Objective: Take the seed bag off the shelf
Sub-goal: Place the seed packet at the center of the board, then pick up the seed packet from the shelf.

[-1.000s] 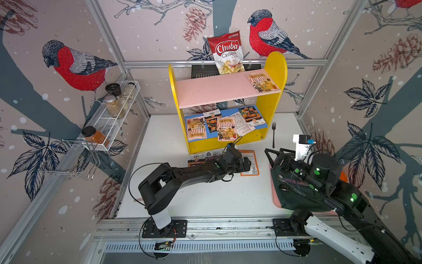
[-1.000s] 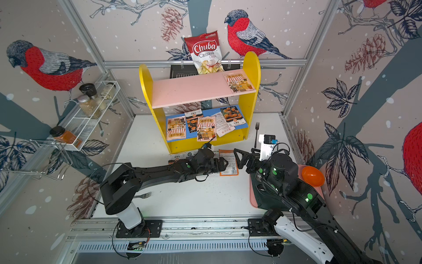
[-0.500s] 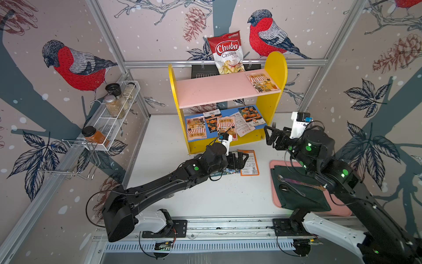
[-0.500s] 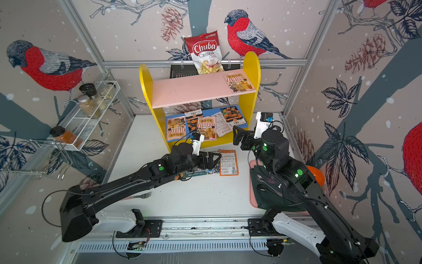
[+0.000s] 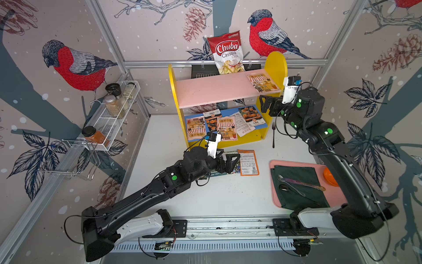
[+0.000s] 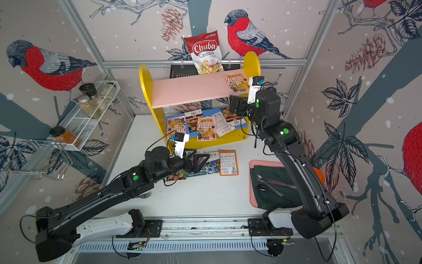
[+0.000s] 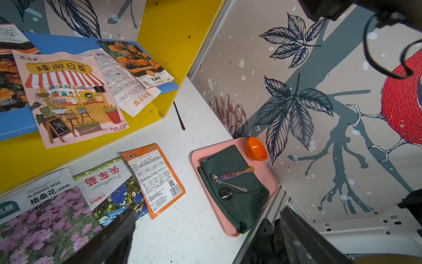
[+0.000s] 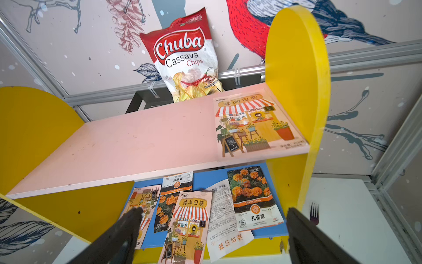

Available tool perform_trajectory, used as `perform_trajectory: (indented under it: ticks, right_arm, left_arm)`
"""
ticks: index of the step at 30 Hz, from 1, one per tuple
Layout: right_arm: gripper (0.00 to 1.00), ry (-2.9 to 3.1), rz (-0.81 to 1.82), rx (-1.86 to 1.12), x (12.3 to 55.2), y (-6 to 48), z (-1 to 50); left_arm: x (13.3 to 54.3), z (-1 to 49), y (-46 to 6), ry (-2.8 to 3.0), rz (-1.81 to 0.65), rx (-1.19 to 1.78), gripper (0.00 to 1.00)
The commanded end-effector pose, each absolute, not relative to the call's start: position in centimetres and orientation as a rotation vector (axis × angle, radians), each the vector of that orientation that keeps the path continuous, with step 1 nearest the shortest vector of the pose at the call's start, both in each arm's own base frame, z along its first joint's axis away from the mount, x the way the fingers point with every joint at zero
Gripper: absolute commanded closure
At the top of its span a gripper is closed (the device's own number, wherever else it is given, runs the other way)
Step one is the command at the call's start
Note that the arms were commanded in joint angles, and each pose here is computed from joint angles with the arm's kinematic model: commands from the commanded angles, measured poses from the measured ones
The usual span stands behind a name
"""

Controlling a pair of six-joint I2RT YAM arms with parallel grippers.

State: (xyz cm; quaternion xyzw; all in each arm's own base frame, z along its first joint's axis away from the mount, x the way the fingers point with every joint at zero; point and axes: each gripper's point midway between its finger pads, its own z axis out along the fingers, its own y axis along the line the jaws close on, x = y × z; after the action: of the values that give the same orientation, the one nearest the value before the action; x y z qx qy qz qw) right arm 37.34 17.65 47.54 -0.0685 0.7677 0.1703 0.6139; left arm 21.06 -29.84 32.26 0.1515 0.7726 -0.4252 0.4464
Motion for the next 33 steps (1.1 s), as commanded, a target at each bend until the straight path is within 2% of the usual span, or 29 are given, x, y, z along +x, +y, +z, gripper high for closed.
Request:
perform_trajectory:
  ticks: [1, 15, 33]
  right_arm:
    - [0.0, 1.764, 0.438, -0.237, 38.5, 18.9, 48.1]
    - [0.0, 1.804, 0.469, -0.216, 45.4, 17.3, 47.8]
    - [0.0, 1.88, 0.328, -0.163, 49.4, 17.4, 44.7]
  left_arm:
    - [21.0, 33.0, -28.8, 1.874, -1.019, 0.373, 0.02]
    - [20.8, 33.0, -27.3, 1.86, -1.004, 0.332, 0.02]
    - [20.7, 32.1, -27.3, 1.872, -1.01, 0.324, 0.02]
